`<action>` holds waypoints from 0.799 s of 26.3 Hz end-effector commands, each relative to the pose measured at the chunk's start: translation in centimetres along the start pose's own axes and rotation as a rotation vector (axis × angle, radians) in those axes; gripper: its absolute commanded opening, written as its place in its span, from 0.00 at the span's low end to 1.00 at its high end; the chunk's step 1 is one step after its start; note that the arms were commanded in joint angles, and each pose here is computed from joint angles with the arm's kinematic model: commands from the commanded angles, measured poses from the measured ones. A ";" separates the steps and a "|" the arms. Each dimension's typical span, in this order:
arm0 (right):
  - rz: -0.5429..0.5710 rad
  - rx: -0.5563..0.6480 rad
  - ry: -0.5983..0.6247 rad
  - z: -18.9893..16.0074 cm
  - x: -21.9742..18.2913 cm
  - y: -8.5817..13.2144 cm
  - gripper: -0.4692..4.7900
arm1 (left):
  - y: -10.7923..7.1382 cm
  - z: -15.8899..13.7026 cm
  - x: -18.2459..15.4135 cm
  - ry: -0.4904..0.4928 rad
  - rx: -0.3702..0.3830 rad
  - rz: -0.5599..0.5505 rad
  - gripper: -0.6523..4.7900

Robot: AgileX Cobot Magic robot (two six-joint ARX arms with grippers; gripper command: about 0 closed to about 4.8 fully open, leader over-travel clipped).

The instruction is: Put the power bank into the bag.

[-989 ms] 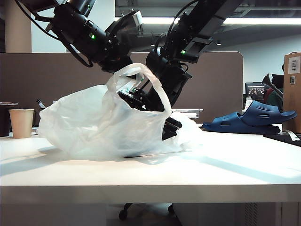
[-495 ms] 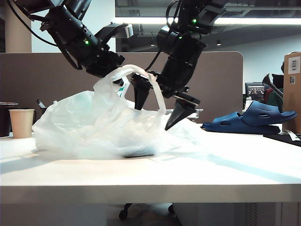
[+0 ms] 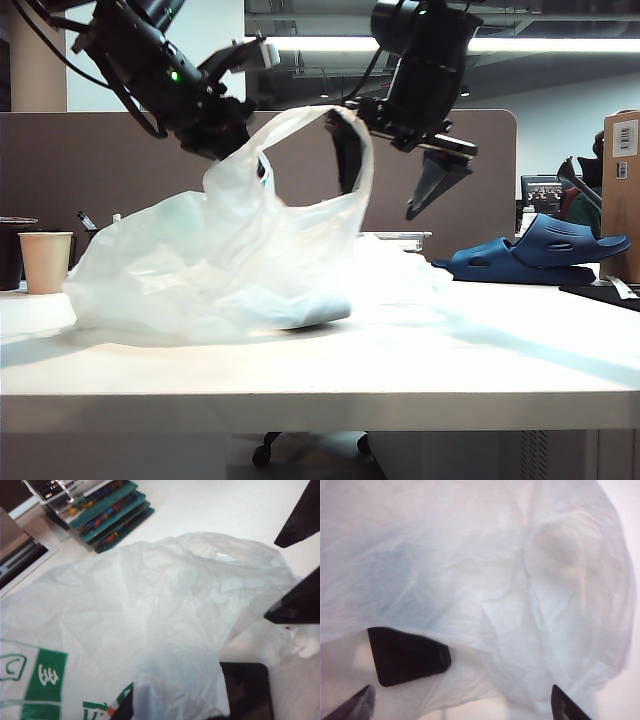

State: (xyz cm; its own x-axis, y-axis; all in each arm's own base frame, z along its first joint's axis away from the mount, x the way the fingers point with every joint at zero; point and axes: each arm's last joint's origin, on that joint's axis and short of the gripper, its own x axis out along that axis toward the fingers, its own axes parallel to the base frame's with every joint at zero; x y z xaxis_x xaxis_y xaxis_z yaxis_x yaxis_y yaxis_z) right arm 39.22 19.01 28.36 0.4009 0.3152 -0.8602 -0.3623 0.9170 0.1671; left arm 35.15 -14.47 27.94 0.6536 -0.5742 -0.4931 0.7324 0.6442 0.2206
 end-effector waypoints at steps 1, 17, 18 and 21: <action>-0.056 0.014 0.015 -0.1 -0.7 -1.3 1.00 | -0.2 0.7 -0.9 -0.040 0.004 -0.035 0.12; -0.162 0.032 -0.097 1.1 0.0 -2.7 1.00 | -1.2 2.2 -2.7 -0.201 -0.023 -0.323 0.61; -0.164 0.038 -0.099 1.1 -0.2 -3.0 1.00 | -1.2 2.3 -3.0 -0.206 -0.020 -0.320 0.68; -0.170 0.054 -0.091 1.0 -0.8 -3.7 1.00 | -1.2 2.7 -3.5 -0.219 -0.011 -0.313 0.70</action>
State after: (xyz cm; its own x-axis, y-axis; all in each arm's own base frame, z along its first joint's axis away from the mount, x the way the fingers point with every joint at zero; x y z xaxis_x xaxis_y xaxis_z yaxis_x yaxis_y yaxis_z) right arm 41.33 15.89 28.26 0.5195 0.1727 -0.8369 -0.2413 0.9691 0.0502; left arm 32.62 -14.54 31.29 0.4283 -0.8309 -0.3553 0.8989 0.4320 0.0733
